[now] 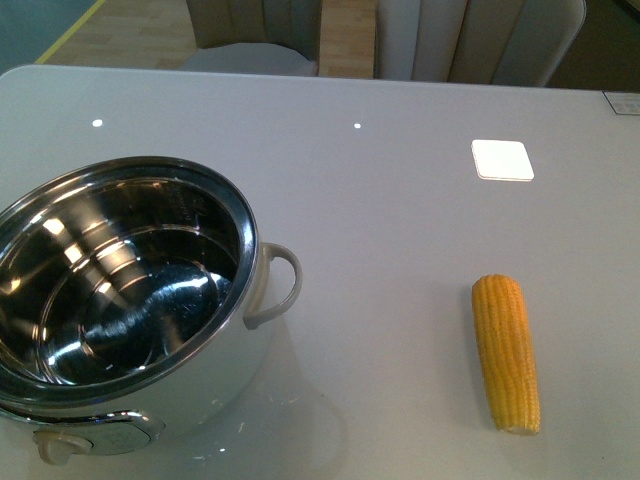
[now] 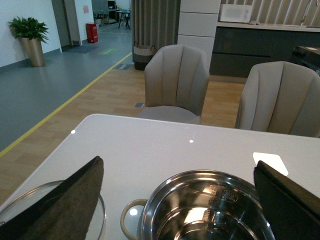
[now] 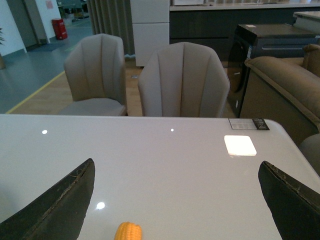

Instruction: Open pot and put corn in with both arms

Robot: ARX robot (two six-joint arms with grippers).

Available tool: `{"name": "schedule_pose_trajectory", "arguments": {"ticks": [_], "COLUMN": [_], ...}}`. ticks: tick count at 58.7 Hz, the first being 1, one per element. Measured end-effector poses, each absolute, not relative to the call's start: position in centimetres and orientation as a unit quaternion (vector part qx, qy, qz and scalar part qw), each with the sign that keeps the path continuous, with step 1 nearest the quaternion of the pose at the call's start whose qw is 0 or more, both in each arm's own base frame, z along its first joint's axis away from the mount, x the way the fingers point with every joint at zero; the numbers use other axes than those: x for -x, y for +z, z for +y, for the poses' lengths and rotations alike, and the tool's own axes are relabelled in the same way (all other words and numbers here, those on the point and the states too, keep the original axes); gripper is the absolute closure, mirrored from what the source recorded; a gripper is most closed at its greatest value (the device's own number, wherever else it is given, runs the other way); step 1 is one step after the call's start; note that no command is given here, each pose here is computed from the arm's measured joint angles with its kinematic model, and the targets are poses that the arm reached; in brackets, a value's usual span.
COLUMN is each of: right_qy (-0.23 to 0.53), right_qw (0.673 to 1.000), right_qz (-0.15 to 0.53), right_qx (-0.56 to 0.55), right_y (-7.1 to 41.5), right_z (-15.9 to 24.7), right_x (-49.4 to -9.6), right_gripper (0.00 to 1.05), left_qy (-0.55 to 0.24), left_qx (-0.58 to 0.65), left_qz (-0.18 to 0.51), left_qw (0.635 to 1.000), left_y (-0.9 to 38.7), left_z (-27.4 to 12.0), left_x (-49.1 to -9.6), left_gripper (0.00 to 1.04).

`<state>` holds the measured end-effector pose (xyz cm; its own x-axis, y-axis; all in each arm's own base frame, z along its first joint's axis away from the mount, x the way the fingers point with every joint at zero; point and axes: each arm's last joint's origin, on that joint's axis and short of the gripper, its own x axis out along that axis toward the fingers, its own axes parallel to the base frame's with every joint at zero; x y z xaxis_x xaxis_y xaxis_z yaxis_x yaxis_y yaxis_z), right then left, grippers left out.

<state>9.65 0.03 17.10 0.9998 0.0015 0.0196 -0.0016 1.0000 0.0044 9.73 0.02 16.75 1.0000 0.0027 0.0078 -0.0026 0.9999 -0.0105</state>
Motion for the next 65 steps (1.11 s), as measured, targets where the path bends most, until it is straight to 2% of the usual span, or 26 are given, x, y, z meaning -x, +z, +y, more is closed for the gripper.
{"name": "schedule_pose_trajectory", "arguments": {"ticks": [17,21,24,28,39,56,65], "right_qy": [0.001,-0.009,-0.015,-0.018,-0.015,0.003,0.008], "right_qw": [1.0,0.978,0.953,0.936,0.932,0.915,0.891], "right_qz": [0.001,0.203,0.299,0.346,0.359,0.403,0.453], "right_qx": [-0.006,-0.038,-0.045,-0.051,-0.042,-0.025,-0.017], "right_y": [17.1,17.0,16.4,15.6,14.6,11.0,6.6], "right_z": [0.0,0.0,0.1,0.2,1.0,4.3,6.3], "right_x": [-9.7,-10.0,-10.3,-10.8,-13.9,-22.2,-25.8], "right_gripper": [0.09,0.09,0.09,0.09,0.09,0.09,0.09], "left_qy": [0.001,0.001,0.001,0.001,0.001,0.001,0.001], "left_qx": [0.004,0.004,0.004,0.004,0.004,0.004,0.004], "left_qz": [-0.004,-0.004,-0.004,-0.004,-0.004,-0.004,-0.004], "left_qw": [1.0,1.0,1.0,1.0,1.0,1.0,1.0], "left_y": [16.8,16.7,16.7,16.7,16.7,16.7,16.7], "left_z": [0.0,0.0,0.0,0.0,0.0,0.0,0.0], "left_x": [-9.7,-9.7,-9.7,-9.7,-9.7,-9.7,-9.7], "left_gripper": [0.07,0.07,0.07,0.07,0.07,0.07,0.07]}}
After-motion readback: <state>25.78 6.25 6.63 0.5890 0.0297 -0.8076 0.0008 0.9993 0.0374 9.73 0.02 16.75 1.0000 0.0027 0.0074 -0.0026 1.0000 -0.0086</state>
